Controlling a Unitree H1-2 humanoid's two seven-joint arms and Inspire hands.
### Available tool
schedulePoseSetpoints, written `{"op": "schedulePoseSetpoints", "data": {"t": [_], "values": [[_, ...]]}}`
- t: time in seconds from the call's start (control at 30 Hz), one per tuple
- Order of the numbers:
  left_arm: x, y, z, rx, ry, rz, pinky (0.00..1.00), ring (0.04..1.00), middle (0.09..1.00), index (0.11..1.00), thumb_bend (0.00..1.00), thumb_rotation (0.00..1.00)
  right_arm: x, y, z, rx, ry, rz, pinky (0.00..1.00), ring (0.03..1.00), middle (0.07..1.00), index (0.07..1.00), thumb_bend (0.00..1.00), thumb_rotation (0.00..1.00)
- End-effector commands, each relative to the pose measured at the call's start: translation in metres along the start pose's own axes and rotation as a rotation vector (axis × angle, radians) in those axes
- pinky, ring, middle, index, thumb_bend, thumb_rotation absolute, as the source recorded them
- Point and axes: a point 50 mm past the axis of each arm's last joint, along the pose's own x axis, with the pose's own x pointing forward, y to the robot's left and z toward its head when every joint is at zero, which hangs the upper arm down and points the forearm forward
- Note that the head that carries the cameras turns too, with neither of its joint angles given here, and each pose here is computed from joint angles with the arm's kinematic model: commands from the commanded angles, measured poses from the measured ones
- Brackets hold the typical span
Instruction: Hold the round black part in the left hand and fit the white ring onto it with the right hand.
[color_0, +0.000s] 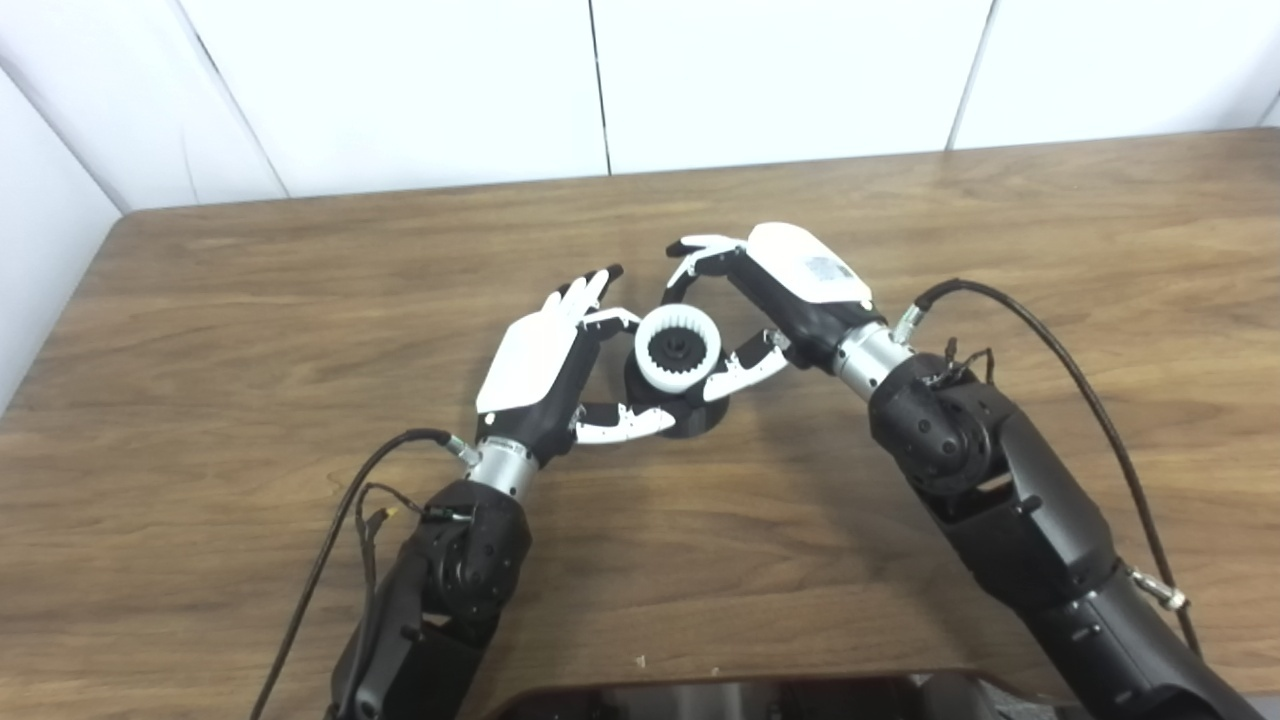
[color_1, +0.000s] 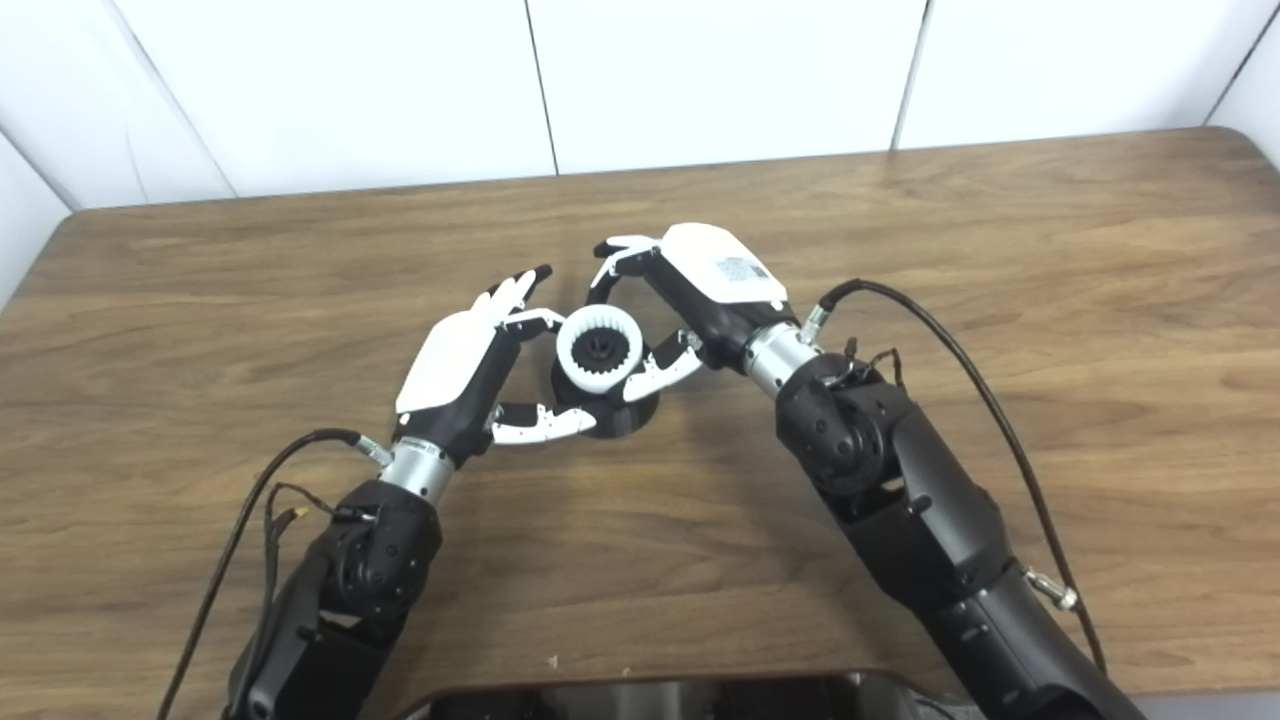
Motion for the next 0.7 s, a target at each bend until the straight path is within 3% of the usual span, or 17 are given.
{"op": "schedulePoseSetpoints", "data": {"t": [0.0,0.57,0.67], "values": [[0.004,0.003,0.002,0.027,-0.011,-0.018,1.00,1.000,1.000,0.607,1.00,0.41,-0.004,0.016,0.001,-0.026,-0.024,0.079,0.81,0.825,0.849,0.493,0.52,0.16],[0.003,0.005,0.000,0.030,-0.009,-0.008,1.00,1.000,1.000,0.629,1.00,0.41,-0.017,0.030,-0.018,-0.011,0.048,0.083,0.81,0.829,0.854,0.495,0.52,0.16],[0.002,0.005,0.000,0.028,-0.008,-0.003,1.00,1.000,1.000,0.697,1.00,0.40,-0.018,0.028,-0.018,-0.011,0.046,0.081,0.80,0.833,0.863,0.640,0.77,0.30]]}}
